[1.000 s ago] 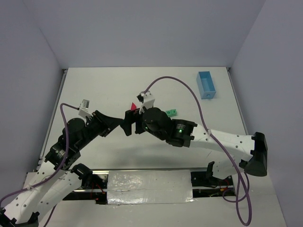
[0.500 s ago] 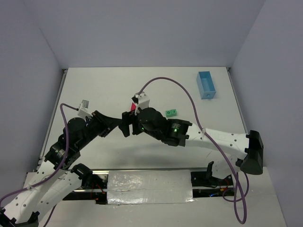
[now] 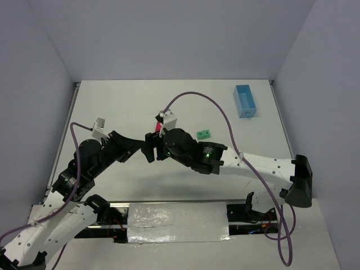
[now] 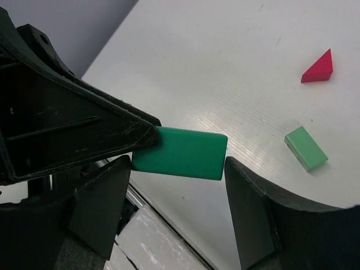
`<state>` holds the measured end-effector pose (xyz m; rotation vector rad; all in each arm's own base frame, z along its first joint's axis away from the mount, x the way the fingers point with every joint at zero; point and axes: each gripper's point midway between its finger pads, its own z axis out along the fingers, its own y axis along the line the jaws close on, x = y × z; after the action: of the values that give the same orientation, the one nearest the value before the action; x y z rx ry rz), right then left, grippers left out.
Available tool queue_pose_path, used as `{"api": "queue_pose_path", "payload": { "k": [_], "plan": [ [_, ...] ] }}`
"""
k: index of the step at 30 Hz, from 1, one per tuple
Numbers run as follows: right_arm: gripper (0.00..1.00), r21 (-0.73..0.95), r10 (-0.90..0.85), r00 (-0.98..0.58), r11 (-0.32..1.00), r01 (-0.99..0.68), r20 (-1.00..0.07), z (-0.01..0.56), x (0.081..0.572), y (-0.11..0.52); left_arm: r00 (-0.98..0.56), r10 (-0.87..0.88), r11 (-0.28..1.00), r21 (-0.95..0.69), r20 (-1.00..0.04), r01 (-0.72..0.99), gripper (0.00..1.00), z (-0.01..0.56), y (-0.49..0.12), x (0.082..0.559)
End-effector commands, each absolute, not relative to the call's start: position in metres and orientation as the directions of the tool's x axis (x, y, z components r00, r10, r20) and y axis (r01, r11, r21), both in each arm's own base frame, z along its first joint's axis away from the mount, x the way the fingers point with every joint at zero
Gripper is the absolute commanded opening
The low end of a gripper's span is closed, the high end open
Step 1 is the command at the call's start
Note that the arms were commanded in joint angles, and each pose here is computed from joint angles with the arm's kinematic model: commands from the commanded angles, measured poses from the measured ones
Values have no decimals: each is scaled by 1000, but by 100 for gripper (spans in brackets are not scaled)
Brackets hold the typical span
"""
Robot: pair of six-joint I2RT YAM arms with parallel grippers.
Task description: Build the wood block tower
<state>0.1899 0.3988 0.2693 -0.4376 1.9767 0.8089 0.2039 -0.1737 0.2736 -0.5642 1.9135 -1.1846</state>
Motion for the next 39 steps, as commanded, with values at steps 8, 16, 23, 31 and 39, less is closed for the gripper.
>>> {"api": "queue_pose_path", "payload": {
  "k": [8,16,23,31,39],
  "plan": [
    [53,386,78,-475,703,-598,-877,296,194,411,-573,-725,414,-907,-382,80,0,293,-178,204],
    [25,347,12,-452,658,-668,-892,286,188,415,-567,-715,437,-895,-409,94,64,291,-176,204],
    [23,280,-32,-472,769,-575,-881,245,225,355,-376,-669,729,-664,-641,-165,100,281,-97,217],
    [22,55,-169,-502,915,-400,-848,191,309,242,-311,-355,934,-320,-882,-158,99,305,-41,208],
    [22,-67,-236,-623,957,-282,-746,139,364,182,-350,-170,983,-132,-921,-130,99,258,-37,219]
  ]
}}
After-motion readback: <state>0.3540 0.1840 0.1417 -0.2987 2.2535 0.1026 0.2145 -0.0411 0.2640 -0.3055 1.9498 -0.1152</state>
